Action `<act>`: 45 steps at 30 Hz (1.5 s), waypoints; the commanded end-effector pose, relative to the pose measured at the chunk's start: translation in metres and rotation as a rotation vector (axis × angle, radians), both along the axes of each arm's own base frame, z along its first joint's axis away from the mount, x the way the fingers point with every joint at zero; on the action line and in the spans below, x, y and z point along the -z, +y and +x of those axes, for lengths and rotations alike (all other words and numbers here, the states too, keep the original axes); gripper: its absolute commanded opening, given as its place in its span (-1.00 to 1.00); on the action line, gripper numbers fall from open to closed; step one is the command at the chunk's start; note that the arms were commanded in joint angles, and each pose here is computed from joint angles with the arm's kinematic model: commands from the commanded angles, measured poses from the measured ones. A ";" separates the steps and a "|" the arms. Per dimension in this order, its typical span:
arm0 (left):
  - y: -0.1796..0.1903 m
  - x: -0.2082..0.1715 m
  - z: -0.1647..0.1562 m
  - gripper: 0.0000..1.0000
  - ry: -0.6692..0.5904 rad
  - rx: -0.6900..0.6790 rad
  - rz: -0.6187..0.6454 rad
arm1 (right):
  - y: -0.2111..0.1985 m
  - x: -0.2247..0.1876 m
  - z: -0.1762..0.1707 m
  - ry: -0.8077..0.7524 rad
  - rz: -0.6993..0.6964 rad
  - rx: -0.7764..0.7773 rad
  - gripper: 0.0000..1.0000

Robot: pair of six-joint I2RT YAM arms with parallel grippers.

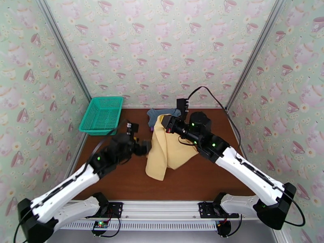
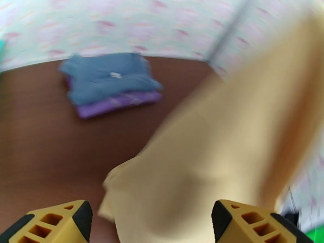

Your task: Fold and stack the mixed laundry pile

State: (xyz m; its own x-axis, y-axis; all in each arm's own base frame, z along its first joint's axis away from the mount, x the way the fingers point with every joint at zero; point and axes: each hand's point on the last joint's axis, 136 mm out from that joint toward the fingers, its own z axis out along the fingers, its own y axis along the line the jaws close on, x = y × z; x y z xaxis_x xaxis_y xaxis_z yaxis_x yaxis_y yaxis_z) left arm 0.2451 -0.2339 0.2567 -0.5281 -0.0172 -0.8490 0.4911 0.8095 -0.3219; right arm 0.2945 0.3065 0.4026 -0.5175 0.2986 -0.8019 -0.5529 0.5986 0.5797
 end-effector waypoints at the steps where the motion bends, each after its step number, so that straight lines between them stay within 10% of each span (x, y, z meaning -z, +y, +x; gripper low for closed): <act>1: -0.021 0.006 -0.023 0.65 -0.098 0.109 0.089 | -0.005 0.021 0.010 -0.001 -0.157 0.040 -1.00; 5: -0.043 0.026 -0.043 0.81 -0.110 0.132 0.235 | -0.007 0.022 0.013 -0.002 -0.163 0.055 -1.00; 13: -0.014 0.066 0.015 1.00 -0.133 -0.290 0.543 | -0.017 0.023 0.008 -0.002 -0.167 0.079 -1.00; 22: -0.026 0.088 0.043 0.99 -0.129 -0.241 0.402 | -0.023 0.016 0.001 -0.007 -0.149 0.079 -1.00; 32: -0.068 0.120 -0.008 1.00 -0.144 0.060 0.361 | -0.028 0.003 0.006 -0.043 -0.167 0.110 -1.00; 45: -0.053 0.187 0.009 1.00 -0.136 -0.156 0.528 | -0.033 -0.011 0.003 -0.064 -0.143 0.119 -1.00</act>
State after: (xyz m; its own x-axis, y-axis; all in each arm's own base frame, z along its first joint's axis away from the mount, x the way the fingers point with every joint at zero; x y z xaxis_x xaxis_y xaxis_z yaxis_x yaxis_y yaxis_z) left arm 0.2411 -0.2823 0.0676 -0.4629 0.4121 -0.7848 0.4411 0.8751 0.1993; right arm 0.3012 0.2823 0.3792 -0.5004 0.1933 -0.8440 -0.4829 0.7467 0.4574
